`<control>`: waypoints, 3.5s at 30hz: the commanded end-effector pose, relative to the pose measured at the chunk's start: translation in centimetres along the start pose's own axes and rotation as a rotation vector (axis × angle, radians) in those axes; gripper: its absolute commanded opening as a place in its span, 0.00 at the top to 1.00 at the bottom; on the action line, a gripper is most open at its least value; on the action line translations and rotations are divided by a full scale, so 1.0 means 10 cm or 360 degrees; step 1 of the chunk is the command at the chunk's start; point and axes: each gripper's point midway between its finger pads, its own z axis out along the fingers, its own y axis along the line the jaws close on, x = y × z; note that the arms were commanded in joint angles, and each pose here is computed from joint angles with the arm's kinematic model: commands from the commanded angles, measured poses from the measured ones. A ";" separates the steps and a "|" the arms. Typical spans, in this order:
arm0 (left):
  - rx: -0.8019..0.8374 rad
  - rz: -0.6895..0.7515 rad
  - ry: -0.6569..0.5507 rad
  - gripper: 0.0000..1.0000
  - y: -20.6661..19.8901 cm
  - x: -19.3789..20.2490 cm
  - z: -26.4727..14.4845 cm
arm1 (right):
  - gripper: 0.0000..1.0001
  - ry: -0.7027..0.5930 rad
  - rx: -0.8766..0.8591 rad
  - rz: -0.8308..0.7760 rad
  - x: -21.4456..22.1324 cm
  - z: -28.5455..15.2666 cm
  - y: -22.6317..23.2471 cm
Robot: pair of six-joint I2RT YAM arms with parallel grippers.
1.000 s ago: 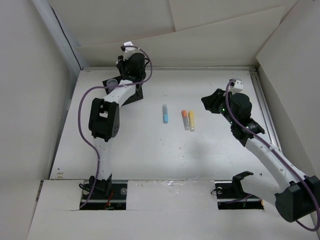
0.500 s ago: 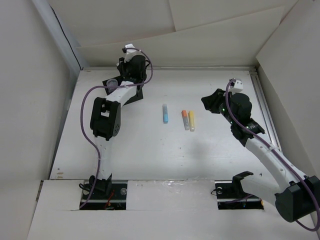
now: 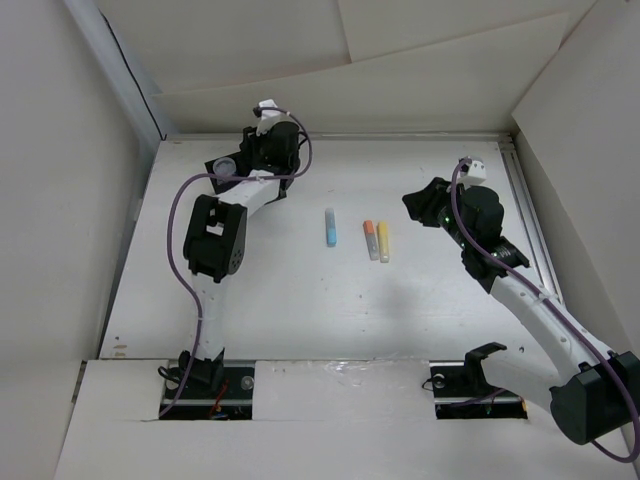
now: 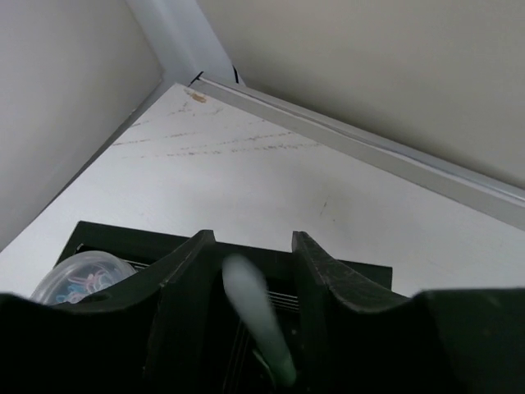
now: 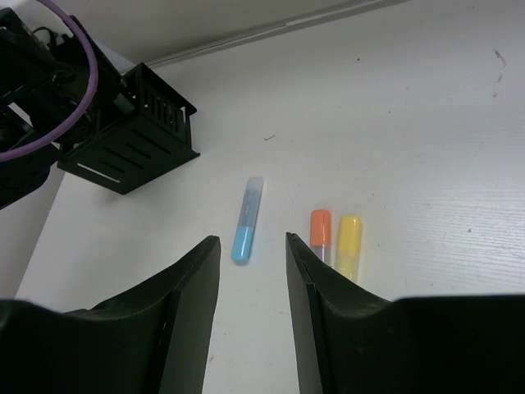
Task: Sort the stationery into containers
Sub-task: Place the stationery into the container, then grab a piece of stationery with the left arm, then place the stationery into the container
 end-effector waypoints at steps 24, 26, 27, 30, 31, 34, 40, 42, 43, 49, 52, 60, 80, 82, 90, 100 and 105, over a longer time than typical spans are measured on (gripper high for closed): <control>0.1110 -0.0333 0.0159 0.79 -0.82 -0.92 -2.02 | 0.73 -0.0207 -0.0057 -0.0014 -0.41 -0.14 0.19; 0.1212 -0.0236 0.0280 0.81 -0.94 -0.61 -2.23 | 0.89 -0.0207 -0.0057 -0.0014 -0.41 -0.14 0.19; 0.1312 -0.0234 0.0354 0.82 -1.07 -0.45 -2.39 | 0.91 -0.0215 -0.0043 -0.0012 -0.42 -0.13 0.17; 0.1372 -0.0161 0.0533 0.78 -1.12 0.11 -2.47 | 0.89 -0.0252 -0.0021 -0.0010 -0.46 -0.18 0.15; 0.1360 -0.0173 0.0564 0.76 -1.11 0.18 -2.48 | 0.86 -0.0252 -0.0021 -0.0010 -0.46 -0.18 0.15; 0.1337 -0.0068 0.0657 0.68 -1.15 0.58 -2.45 | 0.70 -0.0237 -0.0018 -0.0010 -0.42 -0.18 0.13; 0.1251 0.0055 0.0744 0.60 -1.15 0.90 -2.41 | 0.46 -0.0185 -0.0042 -0.0013 -0.35 -0.11 0.15; 0.1225 0.0084 0.0758 0.59 -1.16 1.01 -2.38 | 0.44 -0.0185 -0.0042 -0.0013 -0.35 -0.11 0.15; 0.1202 0.0109 0.0769 0.59 -1.17 1.09 -2.36 | 0.44 -0.0177 -0.0055 -0.0014 -0.34 -0.11 0.17; 0.1122 0.0167 0.0776 0.59 -1.19 1.21 -2.27 | 0.44 -0.0177 -0.0055 -0.0014 -0.34 -0.11 0.17; 0.1105 0.0180 0.0776 0.59 -1.18 1.26 -2.25 | 0.44 -0.0177 -0.0055 -0.0014 -0.34 -0.11 0.17; 0.1091 0.0176 0.0825 0.67 -1.23 1.44 -2.14 | 0.47 -0.0170 -0.0068 -0.0015 -0.34 -0.11 0.18; 0.1204 -0.0142 0.0676 0.95 -1.12 0.51 -2.23 | 0.47 -0.0170 -0.0068 -0.0015 -0.34 -0.11 0.18; 0.1193 -0.0232 0.0618 0.95 -1.06 0.27 -2.12 | 0.47 -0.0177 -0.0055 -0.0014 -0.34 -0.11 0.17; 0.0951 -0.0599 0.0355 0.95 -0.48 -0.83 -1.33 | 0.47 -0.0157 -0.0060 -0.0015 -0.31 -0.09 0.17; 0.0498 -0.0640 0.0177 0.95 0.17 -1.10 -0.25 | 0.47 -0.0150 -0.0073 -0.0016 -0.30 -0.09 0.18; 0.0344 -0.0565 0.0050 0.95 0.27 -1.15 -0.09 | 0.47 -0.0163 -0.0080 -0.0016 -0.34 -0.10 0.20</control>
